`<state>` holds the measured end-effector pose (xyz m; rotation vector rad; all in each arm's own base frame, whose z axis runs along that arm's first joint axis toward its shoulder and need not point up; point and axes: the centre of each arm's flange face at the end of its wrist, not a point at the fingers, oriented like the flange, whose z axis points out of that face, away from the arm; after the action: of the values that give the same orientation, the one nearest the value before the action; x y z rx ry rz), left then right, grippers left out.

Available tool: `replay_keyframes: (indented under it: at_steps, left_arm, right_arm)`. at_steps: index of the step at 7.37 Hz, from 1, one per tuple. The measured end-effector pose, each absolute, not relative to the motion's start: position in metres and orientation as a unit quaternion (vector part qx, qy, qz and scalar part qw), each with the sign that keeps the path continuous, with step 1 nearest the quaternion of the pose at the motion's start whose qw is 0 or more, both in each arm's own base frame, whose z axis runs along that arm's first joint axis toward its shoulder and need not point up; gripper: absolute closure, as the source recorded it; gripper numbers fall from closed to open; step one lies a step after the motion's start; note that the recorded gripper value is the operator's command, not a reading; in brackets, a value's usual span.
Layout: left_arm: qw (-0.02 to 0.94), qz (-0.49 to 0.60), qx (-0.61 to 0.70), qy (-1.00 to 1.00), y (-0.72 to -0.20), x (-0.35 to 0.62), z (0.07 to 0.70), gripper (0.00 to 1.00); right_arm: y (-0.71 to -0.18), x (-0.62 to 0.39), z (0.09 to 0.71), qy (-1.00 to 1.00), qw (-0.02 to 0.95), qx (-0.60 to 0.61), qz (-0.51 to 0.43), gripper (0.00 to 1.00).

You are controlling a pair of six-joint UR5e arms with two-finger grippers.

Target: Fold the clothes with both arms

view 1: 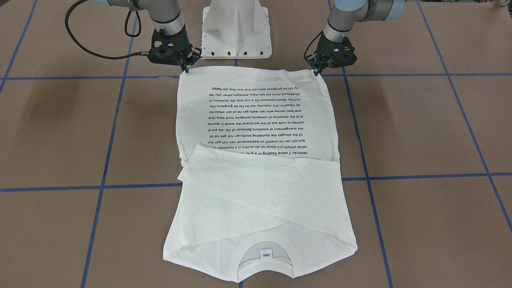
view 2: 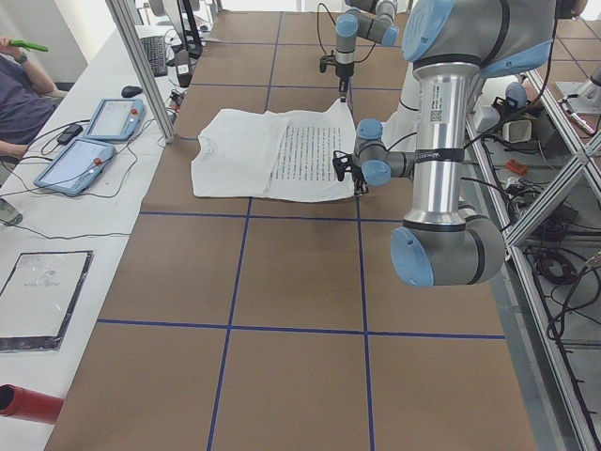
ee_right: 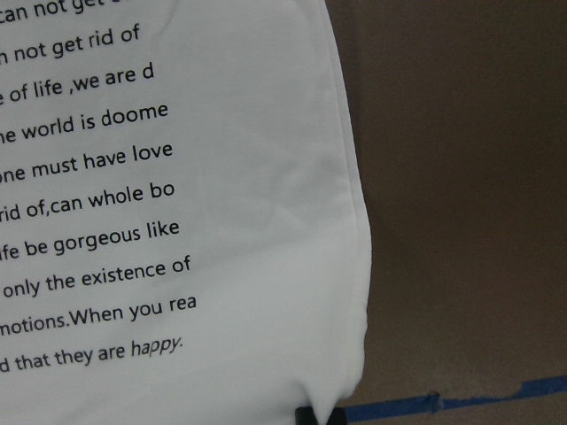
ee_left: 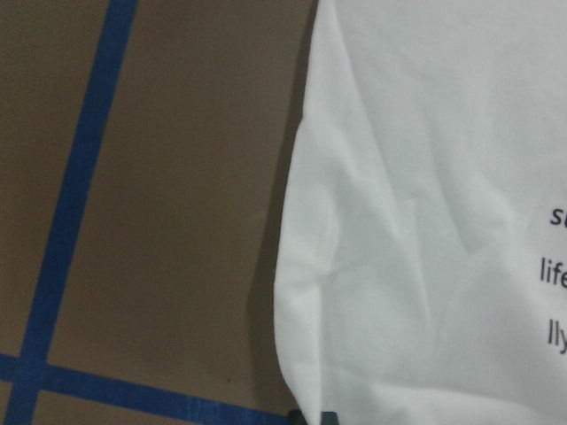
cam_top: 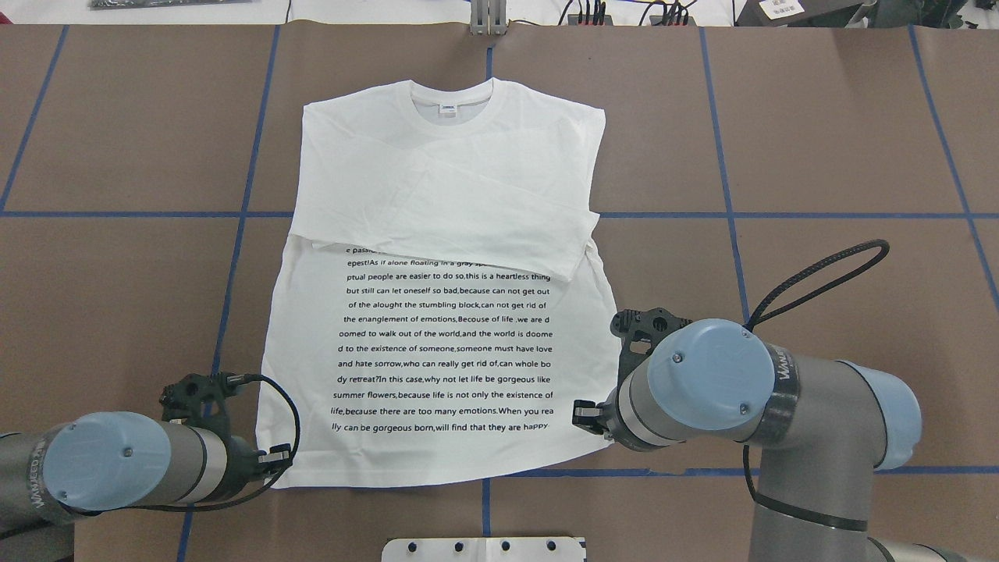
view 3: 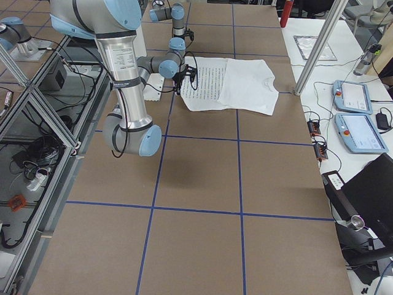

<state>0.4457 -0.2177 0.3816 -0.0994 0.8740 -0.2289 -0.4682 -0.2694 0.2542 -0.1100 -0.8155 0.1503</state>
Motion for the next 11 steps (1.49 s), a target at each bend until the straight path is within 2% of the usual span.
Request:
replay_keyframes:
  at_steps: [4, 7, 11]
  left_arm:
    - [0.897, -0.089, -0.085, 0.425, -0.205, 0.422, 0.313, 1.0]
    - [0.891, -0.079, -0.089, 0.437, -0.195, 0.405, 0.288, 1.0]
    - [0.875, -0.027, -0.139, 0.463, -0.151, 0.374, 0.241, 1.0]
  right_arm:
    - [-0.278, -0.416, 0.264, -0.408, 0.908, -0.08, 0.053, 1.0]
    - [-0.257, -0.375, 0.277, -0.41, 0.906, -0.1, 0.022, 1.0]
    - [-0.229, -0.34, 0.276, -0.422, 0.89, -0.174, -0.009, 1.0]
